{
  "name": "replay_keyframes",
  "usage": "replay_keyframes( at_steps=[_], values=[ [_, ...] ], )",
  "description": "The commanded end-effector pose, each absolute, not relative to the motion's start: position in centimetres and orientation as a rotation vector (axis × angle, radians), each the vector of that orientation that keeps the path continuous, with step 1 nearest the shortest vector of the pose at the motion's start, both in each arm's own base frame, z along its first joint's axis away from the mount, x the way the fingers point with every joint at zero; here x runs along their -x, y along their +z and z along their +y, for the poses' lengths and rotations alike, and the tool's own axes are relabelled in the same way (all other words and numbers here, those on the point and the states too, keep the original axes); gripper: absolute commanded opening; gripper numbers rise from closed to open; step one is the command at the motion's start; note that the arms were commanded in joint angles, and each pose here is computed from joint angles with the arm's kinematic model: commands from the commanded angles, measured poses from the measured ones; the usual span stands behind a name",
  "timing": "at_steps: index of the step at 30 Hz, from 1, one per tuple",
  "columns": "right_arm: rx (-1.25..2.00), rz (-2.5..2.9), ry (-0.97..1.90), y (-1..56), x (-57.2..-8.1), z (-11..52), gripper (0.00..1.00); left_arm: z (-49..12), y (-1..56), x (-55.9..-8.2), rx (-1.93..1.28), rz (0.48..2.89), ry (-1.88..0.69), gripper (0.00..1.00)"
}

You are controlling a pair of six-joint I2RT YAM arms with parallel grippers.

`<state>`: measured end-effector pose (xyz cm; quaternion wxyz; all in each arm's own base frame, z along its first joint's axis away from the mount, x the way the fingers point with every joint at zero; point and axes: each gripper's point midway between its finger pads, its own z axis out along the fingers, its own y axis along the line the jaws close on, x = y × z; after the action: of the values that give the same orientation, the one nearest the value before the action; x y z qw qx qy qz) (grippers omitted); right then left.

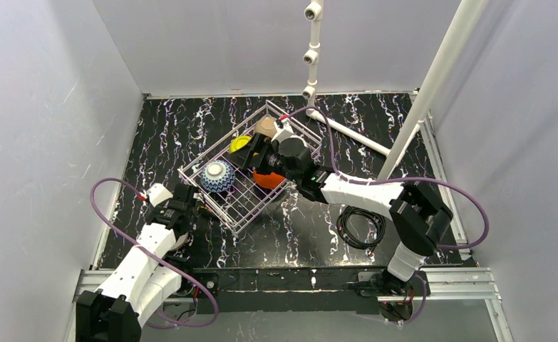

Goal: Load the bowls into the dish rack

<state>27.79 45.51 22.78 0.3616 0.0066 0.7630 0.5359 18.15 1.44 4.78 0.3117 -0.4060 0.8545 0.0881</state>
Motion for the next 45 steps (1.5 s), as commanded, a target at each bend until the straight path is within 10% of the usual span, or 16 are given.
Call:
replay_keyframes(
  at_steps=[1, 5, 28, 45],
  values=[
    [-0.006, 1.835, 1.456, 27.4, -27.2, 44.9, 0.93, 2.4, 6.3, -18.4, 1.122, 2.19, 0.283, 0.18],
    [-0.001, 1.849, 1.455, 27.1, -27.0, 44.9, 0.93, 2.4, 8.6, -18.8, 1.106, 2.162, 0.253, 0.0],
    [0.12, 1.93, 1.437, 24.7, -25.7, 44.3, 0.99, -6.2, 29.4, -19.5, 0.342, 2.16, -0.398, 0.0],
    [-0.082, 1.958, 0.946, 22.9, -28.0, 32.6, 0.97, -15.3, 30.9, -29.8, 0.658, 2.018, -1.005, 0.0]
  ],
)
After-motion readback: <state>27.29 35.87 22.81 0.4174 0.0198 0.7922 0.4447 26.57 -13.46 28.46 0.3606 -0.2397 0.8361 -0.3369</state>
